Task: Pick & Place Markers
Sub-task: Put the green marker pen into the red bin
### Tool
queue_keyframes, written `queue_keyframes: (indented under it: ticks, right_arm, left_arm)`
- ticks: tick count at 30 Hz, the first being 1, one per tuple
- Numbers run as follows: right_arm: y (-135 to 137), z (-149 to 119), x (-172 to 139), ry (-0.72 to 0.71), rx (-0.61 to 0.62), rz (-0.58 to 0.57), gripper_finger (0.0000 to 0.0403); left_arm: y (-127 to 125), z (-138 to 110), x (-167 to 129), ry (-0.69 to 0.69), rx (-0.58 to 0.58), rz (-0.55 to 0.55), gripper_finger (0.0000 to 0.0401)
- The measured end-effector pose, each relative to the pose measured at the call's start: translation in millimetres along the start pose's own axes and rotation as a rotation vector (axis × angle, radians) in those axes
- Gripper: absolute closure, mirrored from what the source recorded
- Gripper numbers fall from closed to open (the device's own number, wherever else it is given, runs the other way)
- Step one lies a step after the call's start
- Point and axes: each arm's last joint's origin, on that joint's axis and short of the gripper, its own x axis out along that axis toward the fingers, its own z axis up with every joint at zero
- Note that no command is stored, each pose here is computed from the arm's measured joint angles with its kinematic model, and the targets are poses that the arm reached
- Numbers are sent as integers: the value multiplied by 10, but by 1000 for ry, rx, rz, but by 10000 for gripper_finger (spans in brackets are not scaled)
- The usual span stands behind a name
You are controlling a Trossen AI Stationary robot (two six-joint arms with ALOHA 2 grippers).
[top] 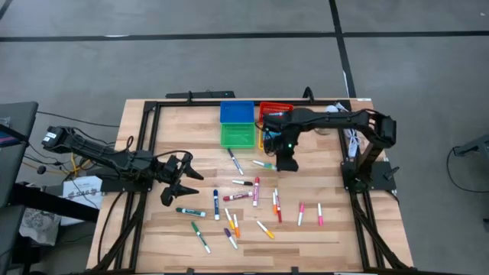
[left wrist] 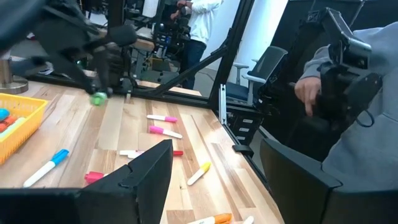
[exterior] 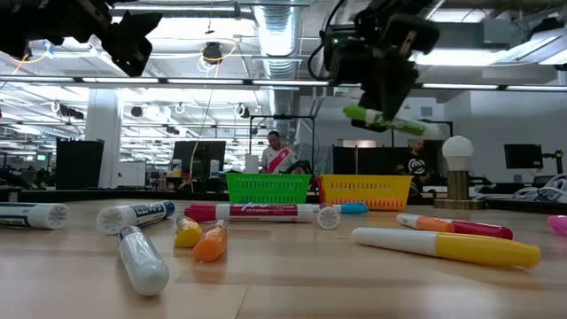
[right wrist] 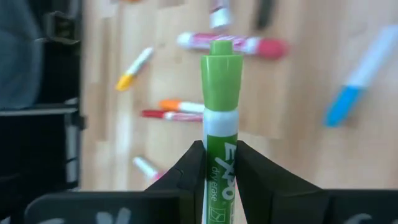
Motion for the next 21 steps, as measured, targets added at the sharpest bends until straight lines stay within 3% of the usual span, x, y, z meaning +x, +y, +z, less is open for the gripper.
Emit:
queue_keyframes:
  ticks: [5,12,21]
  right_arm:
    - [-141,79,-336,-20,4,-220,341]
    - [-428,139,-876,-53,-37,-635,341]
    - [-935,50,-1169,-149,-42,-788,341]
  left_arm:
    - [0,0,0,0,0,0,159]
    - [0,-1,0,1,0,0,159]
    - [2,-3,0,4,0,1,159]
